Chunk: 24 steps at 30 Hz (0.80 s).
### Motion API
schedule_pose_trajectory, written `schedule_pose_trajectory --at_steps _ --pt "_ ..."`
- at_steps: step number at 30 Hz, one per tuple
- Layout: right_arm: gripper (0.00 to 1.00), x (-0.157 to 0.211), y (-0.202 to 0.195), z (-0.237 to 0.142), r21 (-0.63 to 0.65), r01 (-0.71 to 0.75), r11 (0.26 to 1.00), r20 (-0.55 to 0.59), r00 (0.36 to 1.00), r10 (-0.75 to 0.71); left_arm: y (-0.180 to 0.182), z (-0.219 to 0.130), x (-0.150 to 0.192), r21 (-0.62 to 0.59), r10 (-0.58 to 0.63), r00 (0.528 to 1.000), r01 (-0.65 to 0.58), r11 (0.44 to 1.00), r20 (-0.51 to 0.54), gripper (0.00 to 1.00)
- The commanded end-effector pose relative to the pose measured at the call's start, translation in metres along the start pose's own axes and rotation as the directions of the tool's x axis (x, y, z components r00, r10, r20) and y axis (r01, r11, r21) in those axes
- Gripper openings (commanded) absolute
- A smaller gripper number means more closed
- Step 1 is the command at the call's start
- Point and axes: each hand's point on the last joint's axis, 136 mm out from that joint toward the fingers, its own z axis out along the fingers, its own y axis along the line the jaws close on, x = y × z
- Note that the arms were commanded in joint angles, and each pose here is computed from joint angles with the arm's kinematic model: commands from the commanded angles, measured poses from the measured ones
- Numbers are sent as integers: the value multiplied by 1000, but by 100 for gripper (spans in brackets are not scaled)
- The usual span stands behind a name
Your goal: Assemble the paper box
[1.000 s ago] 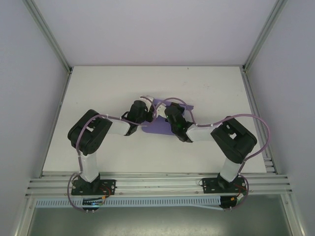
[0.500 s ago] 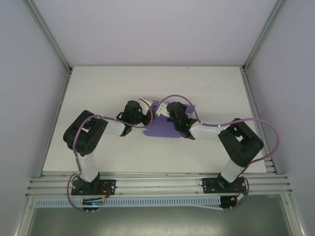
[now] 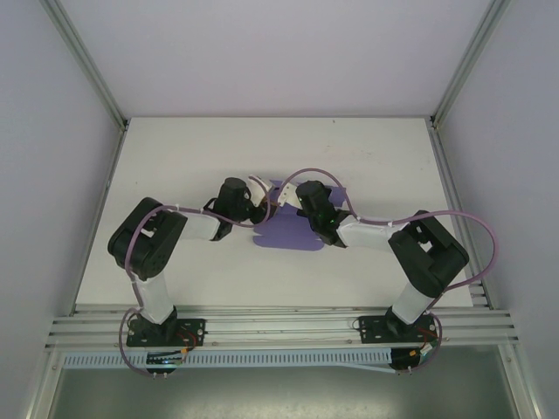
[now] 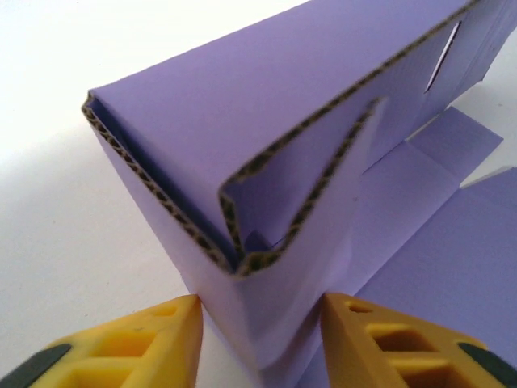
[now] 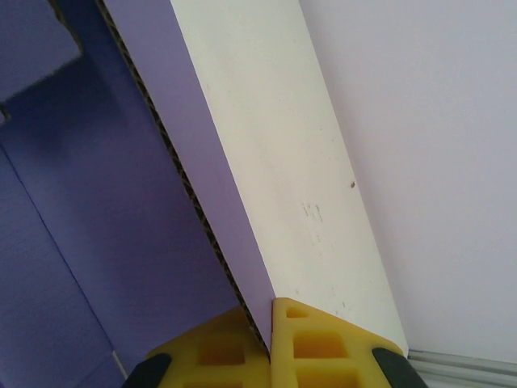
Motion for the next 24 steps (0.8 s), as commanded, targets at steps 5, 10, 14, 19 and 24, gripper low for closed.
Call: schedule_pose_trajectory --at_steps 5,10,14,19,24 --pt "0 -3 30 -3 -129 30 991 24 999 -27 -13 21 9 98 9 997 -2 995 -75 45" --pt "0 -5 33 -4 -145 23 989 36 999 -18 -8 27 9 78 1 997 6 997 -79 53" --pt "0 -6 37 -2 -159 22 987 40 999 -16 -9 37 8 104 -5 996 14 994 -90 58" --pt "0 -7 39 -3 -167 21 986 45 999 -13 -7 44 3 101 -11 997 18 995 -75 39" --pt "0 -9 40 -4 -176 21 984 58 998 -11 -8 44 -5 107 -44 997 50 993 -62 21"
